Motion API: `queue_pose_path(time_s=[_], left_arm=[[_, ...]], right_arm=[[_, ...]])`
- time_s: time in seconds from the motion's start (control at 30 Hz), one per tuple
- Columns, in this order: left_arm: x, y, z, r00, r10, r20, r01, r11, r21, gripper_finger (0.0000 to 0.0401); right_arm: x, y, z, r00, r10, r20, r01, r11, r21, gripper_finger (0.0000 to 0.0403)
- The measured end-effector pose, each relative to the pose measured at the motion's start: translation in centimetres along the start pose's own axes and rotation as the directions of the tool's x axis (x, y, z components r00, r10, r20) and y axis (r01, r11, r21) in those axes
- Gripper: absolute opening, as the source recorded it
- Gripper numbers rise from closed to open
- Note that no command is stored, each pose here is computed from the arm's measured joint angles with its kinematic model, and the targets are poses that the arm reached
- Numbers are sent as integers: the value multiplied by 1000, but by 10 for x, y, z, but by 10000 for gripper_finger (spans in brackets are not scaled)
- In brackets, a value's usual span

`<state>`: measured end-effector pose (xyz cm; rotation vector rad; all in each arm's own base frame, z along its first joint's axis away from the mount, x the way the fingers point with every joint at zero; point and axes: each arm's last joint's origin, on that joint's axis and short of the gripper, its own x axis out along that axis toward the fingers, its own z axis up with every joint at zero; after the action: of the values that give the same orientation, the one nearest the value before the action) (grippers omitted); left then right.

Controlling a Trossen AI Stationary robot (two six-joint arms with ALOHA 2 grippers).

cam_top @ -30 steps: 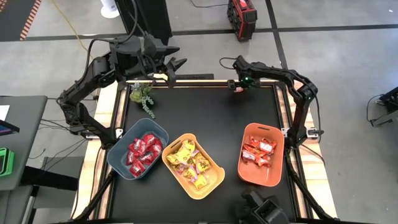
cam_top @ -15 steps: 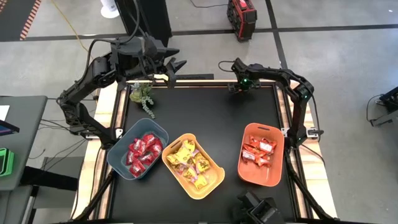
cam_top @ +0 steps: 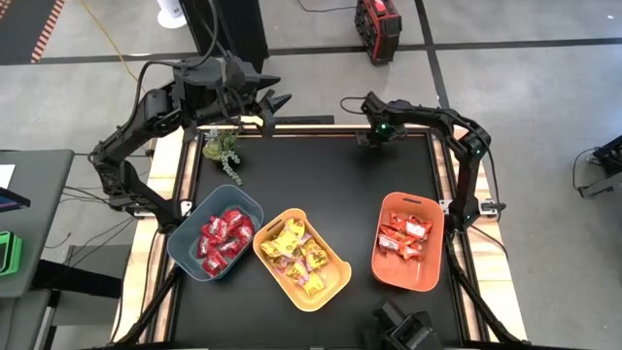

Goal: Sort candy
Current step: Put the orange chocolate into the orange bin

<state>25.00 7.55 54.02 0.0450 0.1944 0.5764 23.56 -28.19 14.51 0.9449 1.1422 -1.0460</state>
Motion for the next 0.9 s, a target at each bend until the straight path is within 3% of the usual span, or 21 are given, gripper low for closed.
queue_pose_path(time_s=[0.2, 0.57, 0.73, 0.9], left_arm=[[0, 0, 0, 1000, 1, 1, -1, 1000, 0, 226], [0, 0, 0, 1000, 8, 0, -8, 1000, -1, 226], [0, 0, 0, 1000, 8, 0, -8, 1000, -1, 226], [1, 0, 0, 1000, 7, -2, -7, 1000, 1, 226]], right_arm=[[-1, 1, -2, 1000, 4, -11, -4, 999, -38, 6], [-40, 23, -26, 997, 67, -39, -73, 981, -178, 1], [-72, 38, -43, 988, 152, -26, -153, 944, -293, 1], [-108, 42, -61, 967, 252, -33, -241, 867, -437, 0]])
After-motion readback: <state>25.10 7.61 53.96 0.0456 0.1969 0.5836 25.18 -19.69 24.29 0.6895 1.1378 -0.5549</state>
